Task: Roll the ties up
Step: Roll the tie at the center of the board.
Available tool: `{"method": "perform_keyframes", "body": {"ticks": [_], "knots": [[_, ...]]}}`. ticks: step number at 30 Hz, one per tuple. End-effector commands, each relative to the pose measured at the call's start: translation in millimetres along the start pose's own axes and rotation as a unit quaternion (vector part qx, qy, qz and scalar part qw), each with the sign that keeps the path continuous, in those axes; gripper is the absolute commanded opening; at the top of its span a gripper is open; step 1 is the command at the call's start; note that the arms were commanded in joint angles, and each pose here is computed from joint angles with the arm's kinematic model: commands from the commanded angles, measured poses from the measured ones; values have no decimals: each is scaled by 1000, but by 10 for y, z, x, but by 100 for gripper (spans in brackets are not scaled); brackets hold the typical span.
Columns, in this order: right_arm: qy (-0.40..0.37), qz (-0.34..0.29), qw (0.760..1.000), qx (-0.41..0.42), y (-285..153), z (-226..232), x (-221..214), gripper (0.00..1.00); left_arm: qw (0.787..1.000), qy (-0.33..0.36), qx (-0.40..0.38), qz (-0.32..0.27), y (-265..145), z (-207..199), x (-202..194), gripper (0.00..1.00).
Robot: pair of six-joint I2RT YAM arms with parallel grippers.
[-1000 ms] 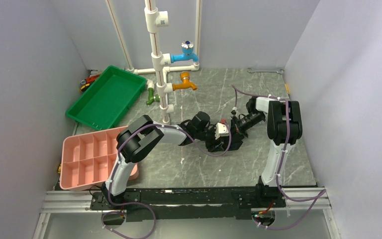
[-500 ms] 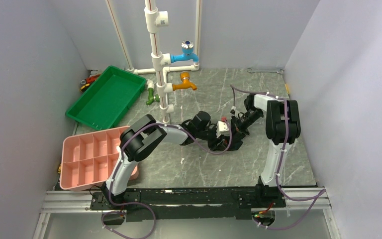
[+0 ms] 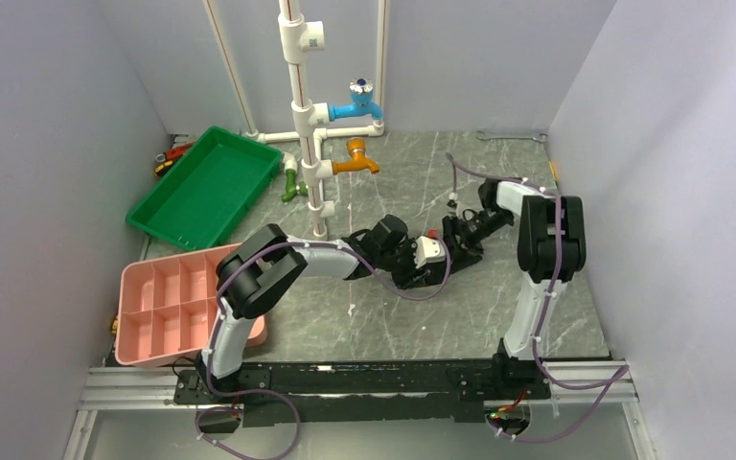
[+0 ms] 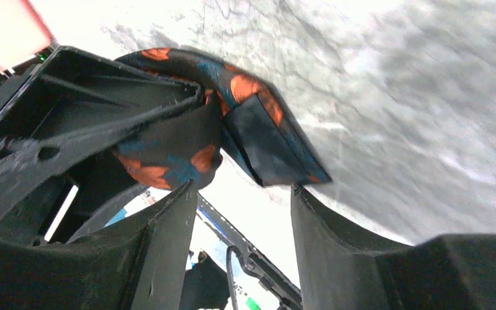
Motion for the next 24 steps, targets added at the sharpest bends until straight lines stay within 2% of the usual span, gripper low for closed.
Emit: {"method": "perform_keyframes", "body": {"ticks": [1, 4, 6, 9, 10, 12, 14, 18, 24], "knots": [[-44, -77, 996, 21, -295, 49, 25, 59, 979, -66, 6, 191, -145, -134, -923, 11], [-20, -88, 996, 2, -244, -46, 84, 67, 977, -71, 2, 201, -68, -103, -911, 11], [-3, -96, 995, -9, -204, -115, 157, 79, 976, -73, -1, 207, -32, -86, -922, 10], [11, -99, 995, -32, -144, -236, 231, 83, 976, -70, -4, 205, -6, -76, -913, 10], [14, -99, 994, -34, -120, -268, 246, 91, 977, -70, -6, 204, -1, -77, -914, 10], [20, -89, 996, -23, -46, -292, 252, 94, 977, -72, -9, 201, 14, -80, -910, 11], [25, -74, 997, 6, 53, -265, 222, 90, 977, -75, -10, 200, 28, -82, -915, 11], [38, -50, 992, 113, 178, -79, 110, 74, 978, -76, -13, 196, 52, -85, -903, 11], [11, -57, 976, 209, 111, 177, 6, 60, 978, -75, -15, 194, 63, -75, -906, 12]]}}
Point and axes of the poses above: each gripper's point midway between its finger pads, its own y axis out along the fingers, its own z axis along the line the jaws close on, x = y × z, the point moved 6 cm from there along -y, back along the fingers, and after that the axes turned 6 degrees about -y, right-handed, at the moved point
